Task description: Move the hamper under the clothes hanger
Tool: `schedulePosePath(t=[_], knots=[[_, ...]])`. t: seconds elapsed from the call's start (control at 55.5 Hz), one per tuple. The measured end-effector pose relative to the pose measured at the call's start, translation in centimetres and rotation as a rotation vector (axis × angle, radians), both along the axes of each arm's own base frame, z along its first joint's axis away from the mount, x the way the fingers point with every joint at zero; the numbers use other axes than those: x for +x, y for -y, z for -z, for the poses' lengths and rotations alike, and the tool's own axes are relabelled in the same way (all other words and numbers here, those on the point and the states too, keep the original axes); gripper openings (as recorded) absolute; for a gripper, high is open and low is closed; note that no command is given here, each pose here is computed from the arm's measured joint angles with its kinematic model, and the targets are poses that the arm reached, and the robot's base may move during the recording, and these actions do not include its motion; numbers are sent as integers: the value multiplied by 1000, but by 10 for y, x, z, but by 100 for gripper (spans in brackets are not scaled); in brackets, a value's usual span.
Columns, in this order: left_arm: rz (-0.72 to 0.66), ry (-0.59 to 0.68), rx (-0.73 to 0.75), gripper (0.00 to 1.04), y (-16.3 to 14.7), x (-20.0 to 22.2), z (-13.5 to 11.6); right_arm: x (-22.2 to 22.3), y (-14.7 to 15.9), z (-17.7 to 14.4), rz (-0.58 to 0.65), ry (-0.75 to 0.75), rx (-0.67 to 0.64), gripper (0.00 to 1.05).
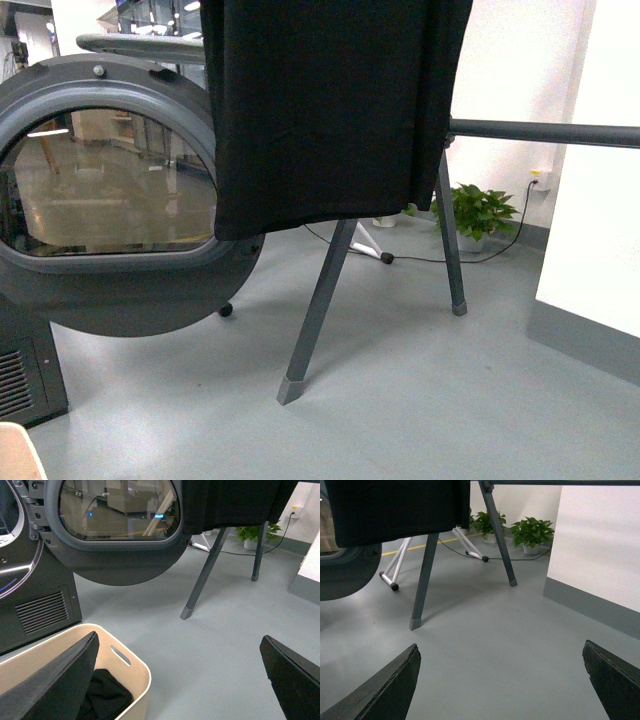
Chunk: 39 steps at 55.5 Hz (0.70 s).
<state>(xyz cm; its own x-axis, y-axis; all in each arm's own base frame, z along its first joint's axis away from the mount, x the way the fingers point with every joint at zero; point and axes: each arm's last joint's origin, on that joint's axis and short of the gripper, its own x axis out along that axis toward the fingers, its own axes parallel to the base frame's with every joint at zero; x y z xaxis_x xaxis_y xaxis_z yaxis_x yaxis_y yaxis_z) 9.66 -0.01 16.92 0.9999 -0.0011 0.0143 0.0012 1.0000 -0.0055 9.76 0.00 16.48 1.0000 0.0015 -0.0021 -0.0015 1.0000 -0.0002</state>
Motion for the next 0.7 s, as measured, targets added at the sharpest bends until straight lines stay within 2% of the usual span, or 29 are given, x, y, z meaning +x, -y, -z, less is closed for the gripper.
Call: schedulePosePath(t=[0.703], knots=[[0,0,0,98,0,0,0,0,0,0,2,0,0,97]])
